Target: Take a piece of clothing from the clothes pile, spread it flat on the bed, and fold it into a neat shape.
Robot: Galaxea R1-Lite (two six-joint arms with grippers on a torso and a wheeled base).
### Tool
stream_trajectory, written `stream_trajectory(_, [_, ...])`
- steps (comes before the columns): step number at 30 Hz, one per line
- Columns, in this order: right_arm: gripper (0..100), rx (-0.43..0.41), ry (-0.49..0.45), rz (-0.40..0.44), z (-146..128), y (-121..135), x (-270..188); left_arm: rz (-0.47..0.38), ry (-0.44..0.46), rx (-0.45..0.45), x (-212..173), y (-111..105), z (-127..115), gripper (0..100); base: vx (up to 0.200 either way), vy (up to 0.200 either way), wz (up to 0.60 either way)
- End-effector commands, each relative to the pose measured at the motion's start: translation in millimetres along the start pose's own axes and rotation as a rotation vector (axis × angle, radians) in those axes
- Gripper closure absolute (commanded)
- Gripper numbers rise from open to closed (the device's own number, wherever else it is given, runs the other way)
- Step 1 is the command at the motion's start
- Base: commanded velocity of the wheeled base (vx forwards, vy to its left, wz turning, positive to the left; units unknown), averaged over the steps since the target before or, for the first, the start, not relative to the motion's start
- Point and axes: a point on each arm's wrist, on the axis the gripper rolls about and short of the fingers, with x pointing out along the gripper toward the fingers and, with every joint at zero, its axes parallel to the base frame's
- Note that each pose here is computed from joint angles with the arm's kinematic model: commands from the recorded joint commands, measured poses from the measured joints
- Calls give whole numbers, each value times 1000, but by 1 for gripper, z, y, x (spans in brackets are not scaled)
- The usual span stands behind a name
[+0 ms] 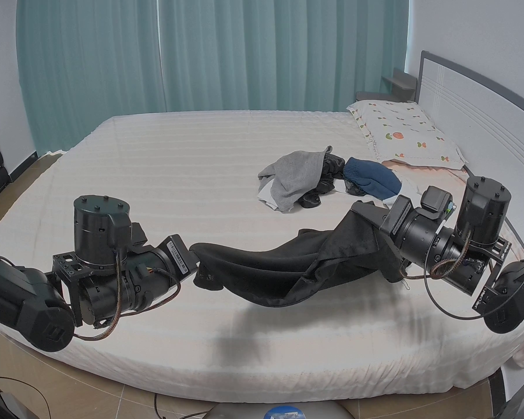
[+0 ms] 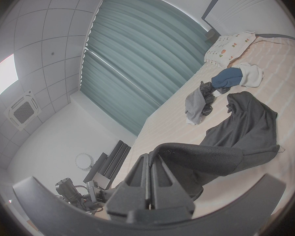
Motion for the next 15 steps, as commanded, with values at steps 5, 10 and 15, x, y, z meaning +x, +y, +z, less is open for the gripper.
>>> stream_trajectory(5, [100, 0, 7, -4, -2, -2, 1, -6, -4, 0, -2, -1, 1, 100, 0, 200, 0])
stream_trajectory(10, [100, 2, 14, -9, -3, -3, 2, -13, -10, 0, -5, -2, 2, 100, 0, 200, 0])
stream_trajectory(15, [100, 3, 18, -9, -4, -4, 2, -11, -8, -2, -4, -2, 1, 100, 0, 200, 0])
